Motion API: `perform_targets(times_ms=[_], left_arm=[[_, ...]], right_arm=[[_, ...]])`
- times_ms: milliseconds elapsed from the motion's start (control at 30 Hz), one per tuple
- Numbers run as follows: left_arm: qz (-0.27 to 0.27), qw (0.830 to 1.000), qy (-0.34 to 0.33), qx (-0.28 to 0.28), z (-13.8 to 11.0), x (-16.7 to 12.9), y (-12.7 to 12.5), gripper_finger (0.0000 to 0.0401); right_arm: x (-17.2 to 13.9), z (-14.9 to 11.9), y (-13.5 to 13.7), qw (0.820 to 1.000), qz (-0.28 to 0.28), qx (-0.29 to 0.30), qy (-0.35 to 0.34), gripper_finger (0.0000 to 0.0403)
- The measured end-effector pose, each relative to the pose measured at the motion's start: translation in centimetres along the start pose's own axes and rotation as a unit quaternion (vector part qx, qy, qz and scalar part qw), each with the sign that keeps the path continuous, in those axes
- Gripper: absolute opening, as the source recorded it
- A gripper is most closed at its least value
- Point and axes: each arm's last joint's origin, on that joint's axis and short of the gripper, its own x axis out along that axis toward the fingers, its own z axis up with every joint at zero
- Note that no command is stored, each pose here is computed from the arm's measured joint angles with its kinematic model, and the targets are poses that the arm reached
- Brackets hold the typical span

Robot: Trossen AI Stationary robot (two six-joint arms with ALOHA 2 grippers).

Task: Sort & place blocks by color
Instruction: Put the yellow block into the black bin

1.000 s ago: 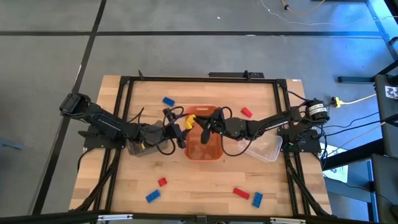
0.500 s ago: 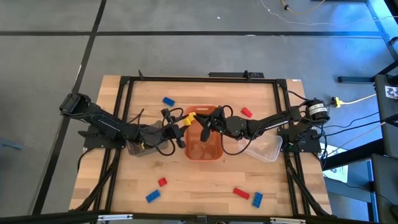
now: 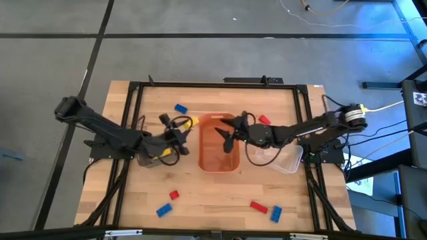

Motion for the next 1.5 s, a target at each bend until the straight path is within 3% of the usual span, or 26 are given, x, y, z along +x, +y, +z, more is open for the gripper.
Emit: perform_targets(times_ms=[200,367,533,967,1067,1200,1300,1500], left_arm=[[-0.070,0.994,0.002,-0.089,-1.2,-2.1,3.1,0.0123],[-0.119,0.976,-0.042,-0.176,-3.1,-3.0,4.9,0.0123],[-0.139,0.956,-0.063,-0.250,-4.8,-3.4,6.4,0.0123],[-0.186,0.938,-0.059,-0.286,-4.6,-3.8,6.9,0.0123],[-0.219,0.930,-0.005,-0.295,-4.1,-4.2,7.2,0.0123],[-0.222,0.921,0.126,-0.294,-4.1,-4.9,8.1,0.0123],[-0.231,0.902,0.221,-0.290,-4.3,-5.4,8.0,0.0123],[-0.243,0.847,0.394,-0.262,-5.9,-6.0,6.2,0.0123]], right_arm=[[-3.8,-0.7,-3.1,0.999,-0.045,0.009,-0.022,0.0250],[-7.0,-0.4,-4.9,0.994,-0.001,0.058,-0.096,0.0252],[-8.5,-0.5,-5.9,0.991,0.013,0.067,-0.117,0.0252],[-8.7,-0.4,-6.0,0.990,0.015,0.071,-0.120,0.0252],[-8.7,-0.4,-6.0,0.990,0.025,0.078,-0.117,0.0252],[-8.6,-0.4,-5.9,0.990,0.031,0.079,-0.115,0.0252],[-8.6,-0.4,-5.9,0.990,0.031,0.079,-0.115,0.0252],[-8.6,-0.4,-5.9,0.990,0.031,0.079,-0.115,0.0252]])
